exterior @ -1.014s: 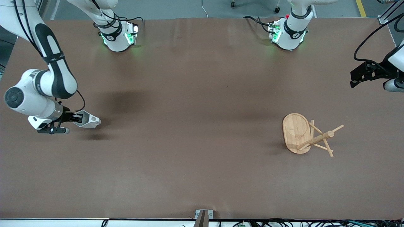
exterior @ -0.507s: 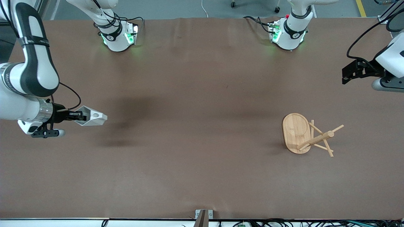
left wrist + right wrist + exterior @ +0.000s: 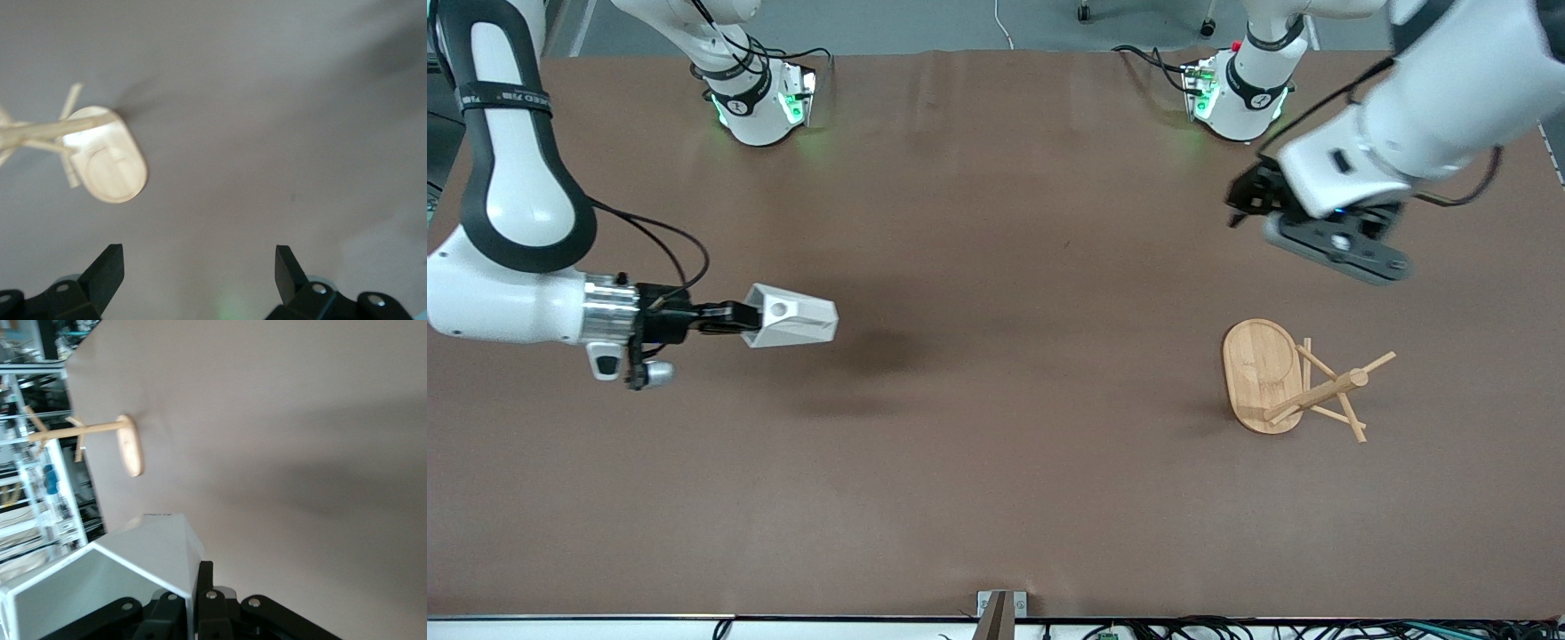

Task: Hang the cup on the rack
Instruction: 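Carry the cup toward center while the left gripper reaches for it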

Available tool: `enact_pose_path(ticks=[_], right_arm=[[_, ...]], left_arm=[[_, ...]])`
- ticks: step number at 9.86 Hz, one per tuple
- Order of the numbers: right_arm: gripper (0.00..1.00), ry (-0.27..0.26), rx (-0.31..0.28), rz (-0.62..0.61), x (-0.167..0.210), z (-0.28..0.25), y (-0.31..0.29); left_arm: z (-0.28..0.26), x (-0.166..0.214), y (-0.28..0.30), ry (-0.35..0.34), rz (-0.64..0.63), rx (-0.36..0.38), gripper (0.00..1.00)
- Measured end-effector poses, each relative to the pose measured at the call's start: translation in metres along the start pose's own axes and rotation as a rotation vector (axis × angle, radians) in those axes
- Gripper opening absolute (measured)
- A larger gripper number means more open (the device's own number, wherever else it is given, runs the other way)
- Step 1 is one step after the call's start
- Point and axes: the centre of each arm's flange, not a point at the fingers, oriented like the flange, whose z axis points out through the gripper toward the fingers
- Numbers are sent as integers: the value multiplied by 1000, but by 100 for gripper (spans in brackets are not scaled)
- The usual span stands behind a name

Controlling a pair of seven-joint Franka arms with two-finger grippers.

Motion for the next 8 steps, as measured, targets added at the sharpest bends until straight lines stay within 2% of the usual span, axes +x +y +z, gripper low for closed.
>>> enact_pose_path(ticks=[1, 3, 6, 8], right_arm=[[4, -28, 79, 5, -3, 25, -17], [4, -78, 194, 12, -11, 65, -45], [4, -114, 313, 20, -27, 113, -75], [4, -129, 406, -24, -37, 149, -73]], left_arm=[[1, 3, 39, 16, 103, -6, 100], [4, 7, 110, 66, 303, -20, 100], [20, 15, 177, 124, 487, -50, 100], [29, 22, 209, 183, 564, -69, 100]])
